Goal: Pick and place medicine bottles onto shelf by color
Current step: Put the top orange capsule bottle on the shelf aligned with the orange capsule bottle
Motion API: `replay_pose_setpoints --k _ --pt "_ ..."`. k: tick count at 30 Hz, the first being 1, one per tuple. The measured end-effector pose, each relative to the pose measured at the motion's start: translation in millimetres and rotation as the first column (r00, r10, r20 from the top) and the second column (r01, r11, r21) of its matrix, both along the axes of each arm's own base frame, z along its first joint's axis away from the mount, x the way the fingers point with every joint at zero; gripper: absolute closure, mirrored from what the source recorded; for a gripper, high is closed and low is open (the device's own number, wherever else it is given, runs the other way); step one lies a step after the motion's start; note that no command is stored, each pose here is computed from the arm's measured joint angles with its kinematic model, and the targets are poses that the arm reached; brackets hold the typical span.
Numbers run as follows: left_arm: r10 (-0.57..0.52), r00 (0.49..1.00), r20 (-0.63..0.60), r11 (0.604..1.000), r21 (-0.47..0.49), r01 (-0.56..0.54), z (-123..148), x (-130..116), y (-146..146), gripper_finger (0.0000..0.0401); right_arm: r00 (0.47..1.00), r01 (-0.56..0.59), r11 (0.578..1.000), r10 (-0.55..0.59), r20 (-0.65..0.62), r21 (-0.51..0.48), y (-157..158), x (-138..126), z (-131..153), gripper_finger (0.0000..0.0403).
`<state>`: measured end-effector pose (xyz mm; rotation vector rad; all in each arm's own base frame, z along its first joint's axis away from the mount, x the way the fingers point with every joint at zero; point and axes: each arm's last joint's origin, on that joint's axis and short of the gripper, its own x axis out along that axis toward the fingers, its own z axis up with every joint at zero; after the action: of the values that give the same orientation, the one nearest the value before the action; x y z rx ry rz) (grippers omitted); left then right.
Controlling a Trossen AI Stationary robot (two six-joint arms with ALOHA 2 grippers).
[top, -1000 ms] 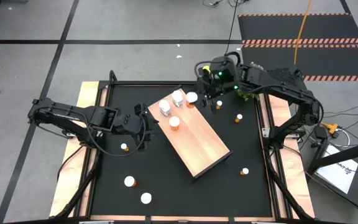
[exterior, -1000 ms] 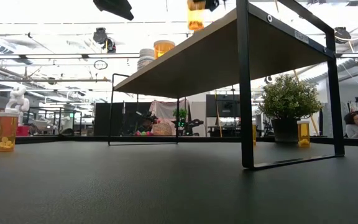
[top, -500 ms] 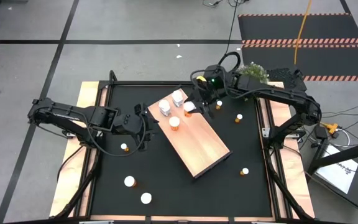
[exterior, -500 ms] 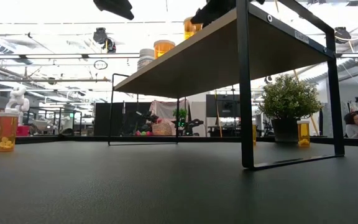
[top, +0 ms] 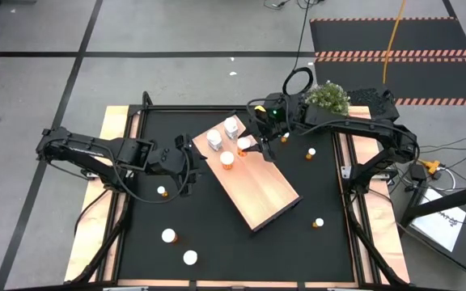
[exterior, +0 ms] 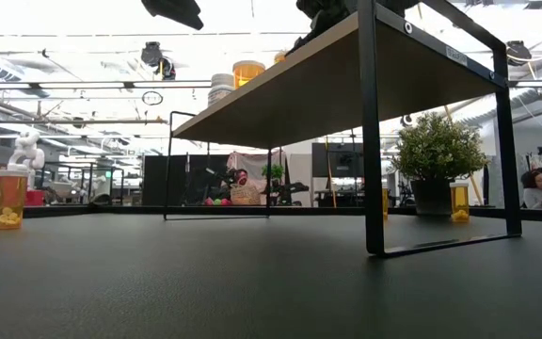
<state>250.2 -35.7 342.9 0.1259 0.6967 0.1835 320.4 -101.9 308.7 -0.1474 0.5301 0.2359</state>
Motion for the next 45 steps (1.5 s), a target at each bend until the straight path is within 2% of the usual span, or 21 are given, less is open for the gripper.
replay_pose_setpoints --k 14,18,23,45 --pt "-0.001 1.000 0.001 1.000 0.001 0.001 0 0 0 0.0187 1.000 0.006 1.000 -0.006 0.005 -0.009 0 -1 -20 0.0190" --pt "-0.001 1.000 0.002 1.000 0.001 0.001 0 0 0 0.0187 1.000 0.007 1.000 -0.007 0.004 -0.013 0 -1 -20 0.0190" --pt "-0.002 1.000 0.002 1.000 0.002 0.002 0 0 0 0.0187 0.998 0.053 0.997 -0.054 -0.010 -0.064 -1 -1 -21 0.0190" --pt "-0.002 1.000 0.002 1.000 0.002 0.002 0 0 0 0.0187 0.998 0.063 0.997 -0.064 -0.013 -0.047 1 0 -21 0.0168"
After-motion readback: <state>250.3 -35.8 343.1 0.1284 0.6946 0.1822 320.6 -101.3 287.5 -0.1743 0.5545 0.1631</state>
